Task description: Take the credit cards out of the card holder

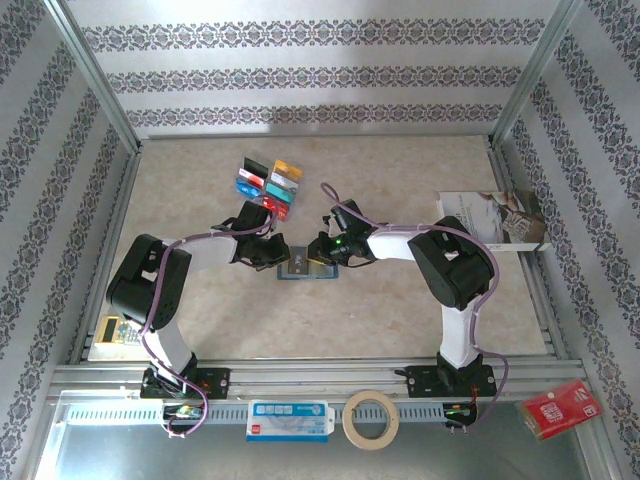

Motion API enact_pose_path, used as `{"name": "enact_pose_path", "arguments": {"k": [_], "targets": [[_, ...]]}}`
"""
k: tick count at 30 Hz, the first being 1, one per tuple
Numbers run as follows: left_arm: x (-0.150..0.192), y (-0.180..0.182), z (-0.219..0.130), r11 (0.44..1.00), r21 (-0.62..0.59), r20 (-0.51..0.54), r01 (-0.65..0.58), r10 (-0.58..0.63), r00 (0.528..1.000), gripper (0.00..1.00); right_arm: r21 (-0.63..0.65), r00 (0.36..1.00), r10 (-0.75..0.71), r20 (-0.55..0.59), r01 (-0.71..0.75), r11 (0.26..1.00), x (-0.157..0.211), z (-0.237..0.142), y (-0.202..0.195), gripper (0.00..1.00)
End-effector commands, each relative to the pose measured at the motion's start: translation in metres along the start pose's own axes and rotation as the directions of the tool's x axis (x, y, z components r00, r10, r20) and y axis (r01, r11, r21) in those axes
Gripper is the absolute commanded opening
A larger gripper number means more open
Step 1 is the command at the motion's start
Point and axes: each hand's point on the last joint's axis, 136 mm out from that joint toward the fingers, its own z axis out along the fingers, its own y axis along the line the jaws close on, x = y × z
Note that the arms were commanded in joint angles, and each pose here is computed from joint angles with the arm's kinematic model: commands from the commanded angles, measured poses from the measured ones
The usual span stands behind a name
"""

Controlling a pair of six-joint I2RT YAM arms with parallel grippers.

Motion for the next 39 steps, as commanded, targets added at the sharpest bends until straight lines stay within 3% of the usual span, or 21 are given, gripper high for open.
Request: {"name": "enact_pose_path", "arguments": {"k": [1, 7, 19, 30, 35, 39], "targets": [[0.033, 0.058, 0.017, 0.978, -0.203, -0.092, 0.035, -0.055, 0.994, 0.11, -0.034, 1.000, 0.007, -0.018, -0.008, 0.999, 0.001, 0.007, 0.002, 0.14], [0.033, 0.058, 0.018, 0.979, -0.202, -0.095, 0.040, -0.061, 0.994, 0.13, -0.106, 0.999, -0.025, -0.022, 0.023, 0.994, 0.001, 0.005, 0.017, 0.13], [0.026, 0.051, 0.009, 0.979, -0.198, -0.057, 0.044, -0.057, 0.997, 0.16, -0.025, 0.999, -0.004, 0.051, 0.005, 1.000, -0.006, -0.012, -0.009, 0.03], [-0.004, -0.003, -0.019, 0.998, -0.066, 0.018, -0.006, 0.007, 1.000, 0.18, 0.027, 0.997, 0.005, 0.071, -0.007, 1.000, -0.009, -0.011, -0.017, 0.03], [-0.002, -0.022, -0.011, 0.999, 0.048, -0.008, 0.006, -0.006, 1.000, 0.17, 0.033, 0.998, 0.011, 0.066, -0.013, 0.999, -0.008, -0.009, -0.019, 0.03], [-0.002, -0.024, -0.001, 0.997, 0.067, -0.029, 0.027, -0.025, 0.999, 0.15, 0.037, 0.998, 0.016, 0.066, -0.018, 0.999, -0.009, -0.009, -0.019, 0.04]]}}
